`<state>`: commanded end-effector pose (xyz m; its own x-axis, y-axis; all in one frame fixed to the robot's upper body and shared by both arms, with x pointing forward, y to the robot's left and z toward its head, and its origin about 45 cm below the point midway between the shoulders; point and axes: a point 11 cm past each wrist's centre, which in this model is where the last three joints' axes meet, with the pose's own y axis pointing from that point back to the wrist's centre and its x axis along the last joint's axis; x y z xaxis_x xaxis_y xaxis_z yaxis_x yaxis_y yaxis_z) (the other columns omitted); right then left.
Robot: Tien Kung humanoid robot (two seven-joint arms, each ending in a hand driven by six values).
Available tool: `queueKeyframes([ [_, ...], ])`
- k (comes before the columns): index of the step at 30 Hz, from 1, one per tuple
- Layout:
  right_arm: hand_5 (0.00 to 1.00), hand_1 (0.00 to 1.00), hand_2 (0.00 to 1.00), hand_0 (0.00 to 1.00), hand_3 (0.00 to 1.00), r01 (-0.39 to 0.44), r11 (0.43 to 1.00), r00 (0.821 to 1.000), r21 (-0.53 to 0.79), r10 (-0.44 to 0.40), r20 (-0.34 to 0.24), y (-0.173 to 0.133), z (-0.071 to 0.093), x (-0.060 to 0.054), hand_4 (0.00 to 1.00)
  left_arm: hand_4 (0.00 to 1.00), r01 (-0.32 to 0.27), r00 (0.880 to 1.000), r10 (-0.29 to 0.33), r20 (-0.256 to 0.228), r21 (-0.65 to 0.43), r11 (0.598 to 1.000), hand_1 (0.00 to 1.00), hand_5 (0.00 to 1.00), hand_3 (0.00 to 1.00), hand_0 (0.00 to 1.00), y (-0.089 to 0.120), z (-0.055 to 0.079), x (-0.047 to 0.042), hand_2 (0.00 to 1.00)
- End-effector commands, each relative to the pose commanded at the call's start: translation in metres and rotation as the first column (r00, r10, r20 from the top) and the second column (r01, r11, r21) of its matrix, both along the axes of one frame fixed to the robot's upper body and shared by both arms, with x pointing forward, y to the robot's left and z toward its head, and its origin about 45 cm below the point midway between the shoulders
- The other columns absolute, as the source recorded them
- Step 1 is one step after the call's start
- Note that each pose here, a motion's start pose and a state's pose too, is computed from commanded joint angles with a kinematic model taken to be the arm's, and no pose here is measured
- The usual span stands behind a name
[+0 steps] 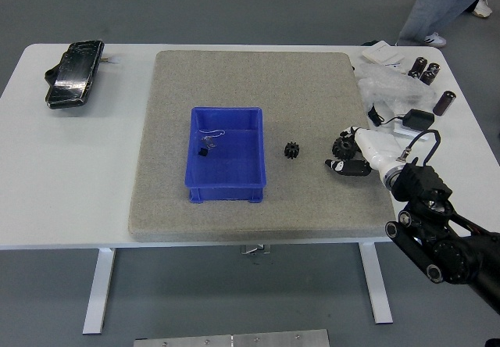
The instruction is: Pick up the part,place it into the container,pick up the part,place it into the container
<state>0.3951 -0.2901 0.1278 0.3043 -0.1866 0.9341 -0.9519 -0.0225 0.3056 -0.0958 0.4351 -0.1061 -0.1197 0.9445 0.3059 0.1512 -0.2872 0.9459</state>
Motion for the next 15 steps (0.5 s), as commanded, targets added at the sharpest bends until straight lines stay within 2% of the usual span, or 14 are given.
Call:
queueKeyframes([
  [6,0.029,0.482,0.474,0.493,0.508,0.001,1.000,1.000,-0.016,-0.001,-0.001,-0.0020,-0.0023,-0.0004,0.262,0.707,0.000,1.000,0.000,0.001,0.001,1.000,0.665,0.223,0.625,0.669,0.0004,0.0001,0.0003,0.635],
  [7,0.002,0.476,0.427,0.497,0.445,0.002,1.000,1.000,-0.019,-0.002,-0.001,-0.0024,-0.0027,-0.0004,0.284,0.706,0.000,1.000,0.000,0.001,0.001,1.000,0.665,0.220,0.625,0.668,0.0004,0.0001,0.0004,0.635],
  [10,0.002,0.476,0.427,0.497,0.445,0.001,1.000,1.000,-0.025,-0.001,0.002,-0.0032,-0.0032,-0.0003,0.284,0.706,0.000,1.000,0.000,0.002,0.001,1.000,0.665,0.220,0.625,0.668,0.0005,0.0001,0.0006,0.635],
  [15,0.002,0.478,0.431,0.505,0.435,-0.017,1.000,0.999,-0.026,0.018,0.034,0.0004,0.0030,0.0024,0.254,0.707,0.000,1.000,0.000,0.004,0.001,1.000,0.665,0.220,0.625,0.668,0.0000,-0.0002,0.0012,0.636],
])
